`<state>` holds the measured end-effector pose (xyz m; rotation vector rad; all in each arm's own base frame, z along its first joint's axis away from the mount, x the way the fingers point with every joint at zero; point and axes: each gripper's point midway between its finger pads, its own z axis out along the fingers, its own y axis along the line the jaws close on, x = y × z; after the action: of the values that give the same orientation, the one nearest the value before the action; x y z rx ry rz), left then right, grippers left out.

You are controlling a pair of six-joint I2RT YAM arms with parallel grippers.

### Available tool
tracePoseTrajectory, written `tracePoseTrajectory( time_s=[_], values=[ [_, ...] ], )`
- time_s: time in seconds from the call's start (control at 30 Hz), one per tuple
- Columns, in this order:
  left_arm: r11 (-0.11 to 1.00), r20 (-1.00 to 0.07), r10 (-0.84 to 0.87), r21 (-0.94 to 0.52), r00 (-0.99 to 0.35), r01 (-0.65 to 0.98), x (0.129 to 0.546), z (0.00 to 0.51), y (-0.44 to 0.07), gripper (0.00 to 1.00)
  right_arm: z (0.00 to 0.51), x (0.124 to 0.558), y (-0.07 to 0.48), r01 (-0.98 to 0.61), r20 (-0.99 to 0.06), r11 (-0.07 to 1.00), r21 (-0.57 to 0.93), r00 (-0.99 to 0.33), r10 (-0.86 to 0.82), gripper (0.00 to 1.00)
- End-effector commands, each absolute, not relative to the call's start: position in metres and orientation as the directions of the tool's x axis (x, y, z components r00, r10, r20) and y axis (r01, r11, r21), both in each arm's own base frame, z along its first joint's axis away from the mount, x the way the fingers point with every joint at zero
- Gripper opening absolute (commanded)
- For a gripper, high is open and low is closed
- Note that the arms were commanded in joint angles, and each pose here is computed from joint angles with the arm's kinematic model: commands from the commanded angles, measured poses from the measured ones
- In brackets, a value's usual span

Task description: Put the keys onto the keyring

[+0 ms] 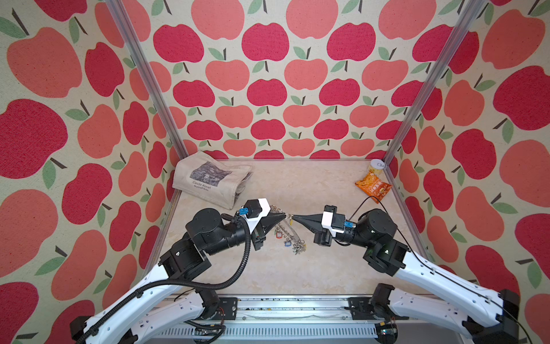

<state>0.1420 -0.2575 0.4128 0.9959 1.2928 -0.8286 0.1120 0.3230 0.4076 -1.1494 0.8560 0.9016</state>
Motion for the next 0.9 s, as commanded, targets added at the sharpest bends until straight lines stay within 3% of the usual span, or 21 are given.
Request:
tracePoseTrajectory(
  time_s=[0.0,0.87],
  values=[
    [0.357,-0.988,-0.014,0.138,0.153,0.924,0.133,0.436,-0.253,0.0,0.42,0.106,0.323,-0.915,-0.903,0.147,-0.377,0.398,0.164,0.0],
    [0.357,-0.989,-0.001,0.137,0.147,0.924,0.134,0.433,-0.255,0.0,0.419,0.093,0.331,-0.906,-0.895,0.094,-0.414,0.424,0.143,0.0]
  ],
)
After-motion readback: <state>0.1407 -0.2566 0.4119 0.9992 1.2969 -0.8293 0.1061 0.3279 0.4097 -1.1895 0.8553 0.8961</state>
